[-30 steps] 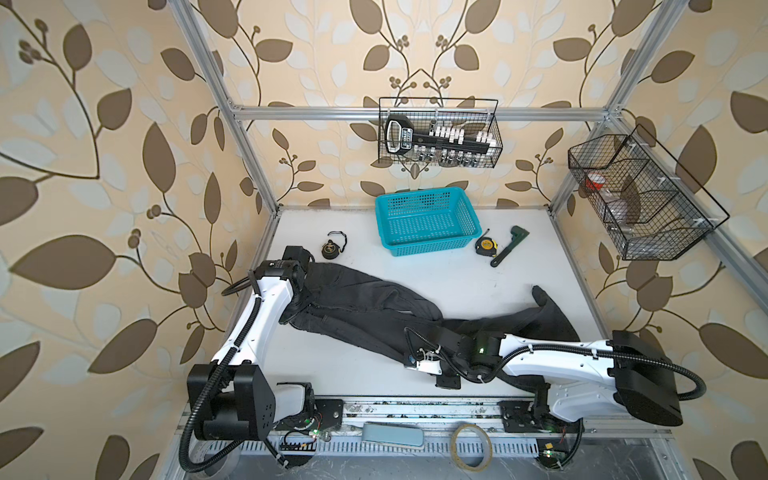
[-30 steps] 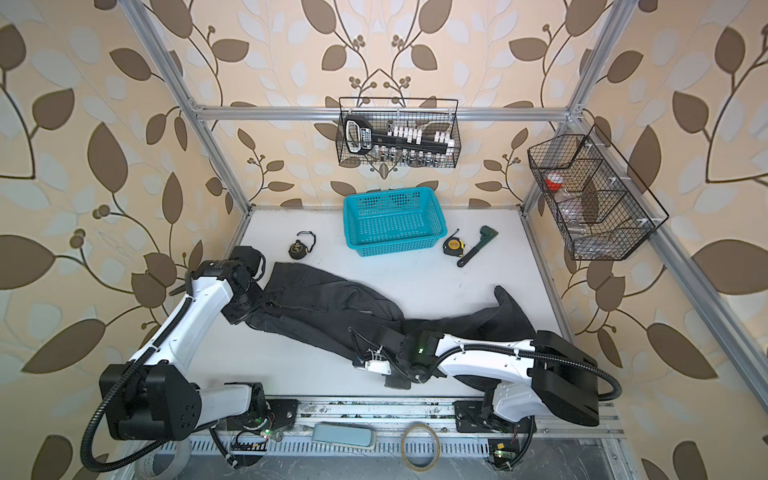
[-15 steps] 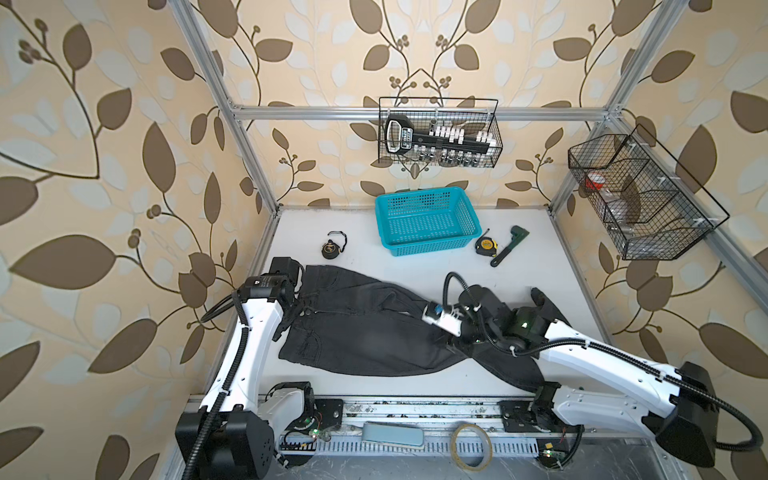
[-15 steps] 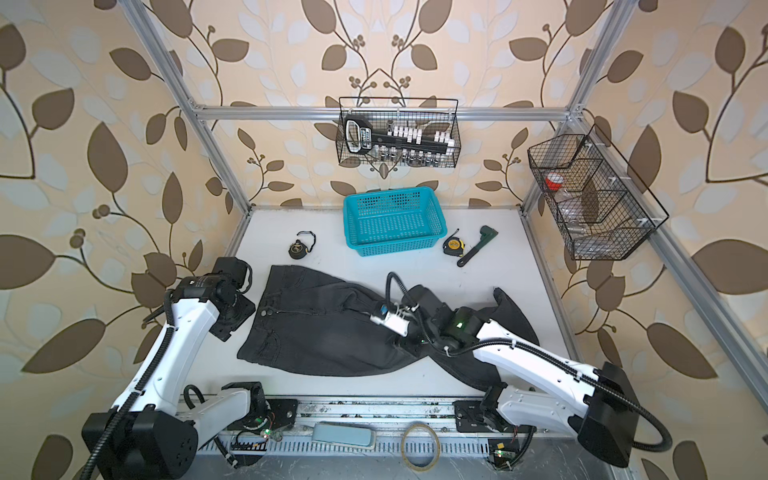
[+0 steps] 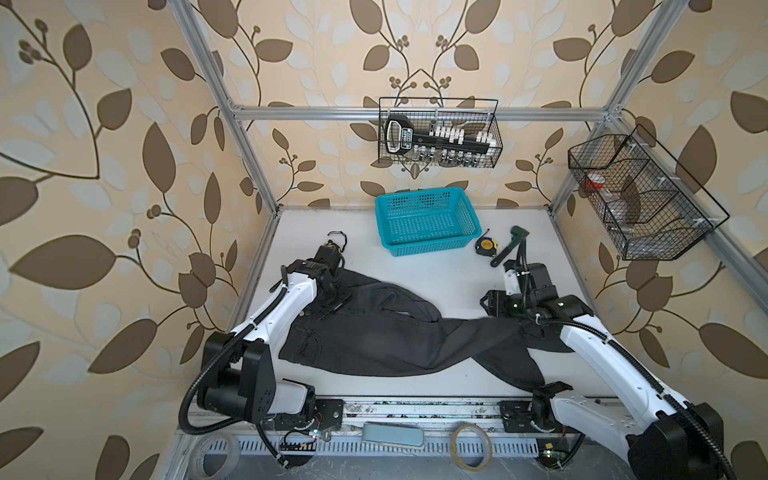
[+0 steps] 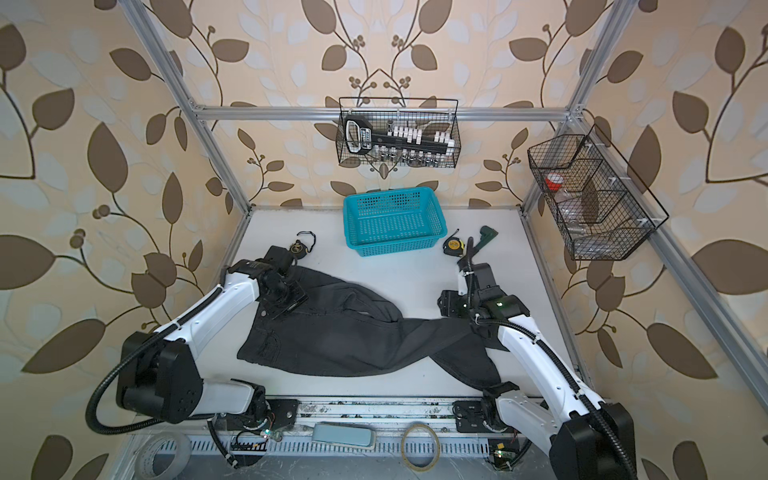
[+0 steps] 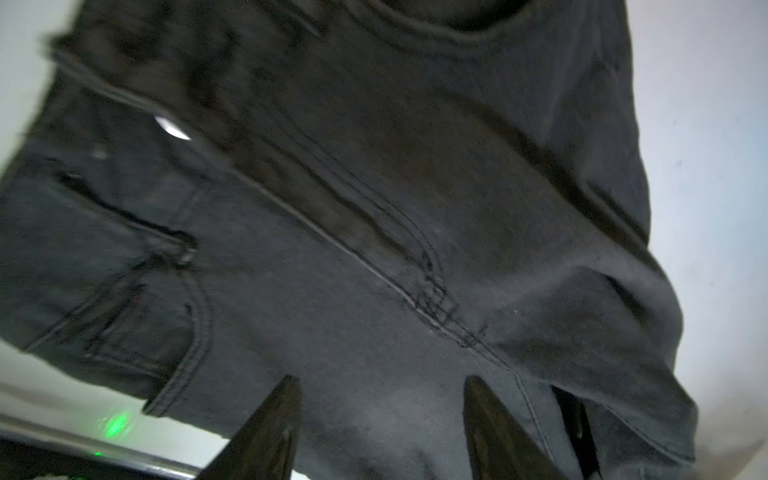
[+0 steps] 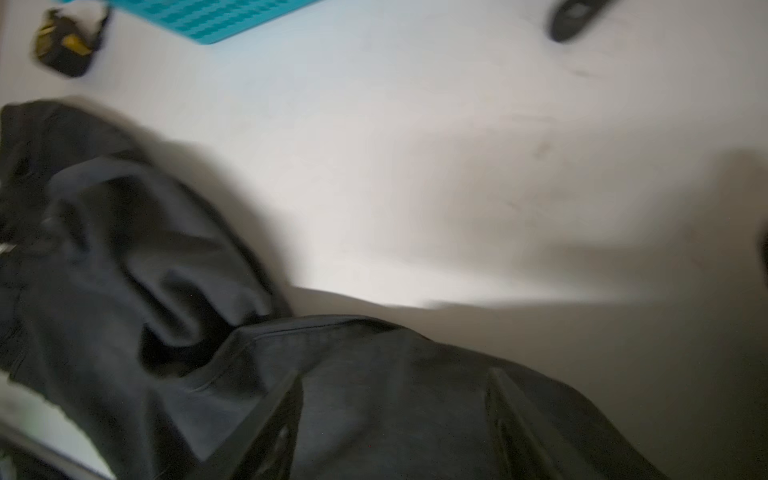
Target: Fold and stack the trousers
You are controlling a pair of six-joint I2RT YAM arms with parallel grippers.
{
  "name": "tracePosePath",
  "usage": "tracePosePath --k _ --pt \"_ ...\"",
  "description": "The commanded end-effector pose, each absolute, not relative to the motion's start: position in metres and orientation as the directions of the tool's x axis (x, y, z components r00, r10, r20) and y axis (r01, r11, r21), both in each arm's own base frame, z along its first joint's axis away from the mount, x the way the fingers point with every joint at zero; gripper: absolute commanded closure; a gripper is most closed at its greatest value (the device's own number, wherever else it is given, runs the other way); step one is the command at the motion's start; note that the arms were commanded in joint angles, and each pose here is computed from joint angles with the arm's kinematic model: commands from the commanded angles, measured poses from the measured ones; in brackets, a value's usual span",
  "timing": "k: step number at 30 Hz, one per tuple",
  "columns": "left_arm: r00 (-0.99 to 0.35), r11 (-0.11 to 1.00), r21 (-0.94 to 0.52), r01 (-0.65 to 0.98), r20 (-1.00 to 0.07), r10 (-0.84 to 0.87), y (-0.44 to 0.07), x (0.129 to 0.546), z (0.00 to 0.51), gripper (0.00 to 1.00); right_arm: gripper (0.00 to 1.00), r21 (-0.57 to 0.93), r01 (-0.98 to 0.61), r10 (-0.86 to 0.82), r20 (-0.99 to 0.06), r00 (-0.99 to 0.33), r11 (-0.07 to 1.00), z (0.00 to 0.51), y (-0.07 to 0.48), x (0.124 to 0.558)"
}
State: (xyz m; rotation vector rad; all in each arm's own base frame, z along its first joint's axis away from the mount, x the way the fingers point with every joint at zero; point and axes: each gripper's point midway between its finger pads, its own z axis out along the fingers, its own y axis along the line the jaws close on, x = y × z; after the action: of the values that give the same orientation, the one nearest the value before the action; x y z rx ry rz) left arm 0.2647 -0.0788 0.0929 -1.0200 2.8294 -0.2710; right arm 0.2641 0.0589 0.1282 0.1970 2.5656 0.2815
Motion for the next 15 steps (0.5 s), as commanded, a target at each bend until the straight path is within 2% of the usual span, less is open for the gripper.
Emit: tracePosePath --k 1,4,8,14,15 --pt "-0.832 0.811 -0.257 -0.526 -0.044 -0.553 -0.109 0.282 0.094 0.35 0.27 0.116 0.401 0.411 -0.42 -0.809 0.909 0.113 -0.002 0.23" --pt "-0.863 0.836 -0.248 -0.489 0.003 -0.505 -0.123 0.279 0.076 0.35 0.24 0.066 0.558 0.538 -0.381 -0.752 0.827 0.114 -0.033 0.212" --pt "-0.878 0.851 -0.224 -0.475 0.052 -0.476 -0.125 0.27 0.051 0.34 0.24 0.026 0.637 0.59 -0.407 -0.697 0.771 0.121 -0.051 0.197" --pt "-0.89 0.887 -0.09 -0.453 0.095 -0.445 -0.108 0.252 0.025 0.32 0.22 -0.048 0.725 0.629 -0.459 -0.627 0.687 0.132 -0.074 0.176" --pt "-0.89 0.89 -0.066 -0.452 0.101 -0.445 -0.104 0.25 0.022 0.32 0.19 -0.047 0.745 0.646 -0.464 -0.606 0.665 0.132 -0.078 0.174"
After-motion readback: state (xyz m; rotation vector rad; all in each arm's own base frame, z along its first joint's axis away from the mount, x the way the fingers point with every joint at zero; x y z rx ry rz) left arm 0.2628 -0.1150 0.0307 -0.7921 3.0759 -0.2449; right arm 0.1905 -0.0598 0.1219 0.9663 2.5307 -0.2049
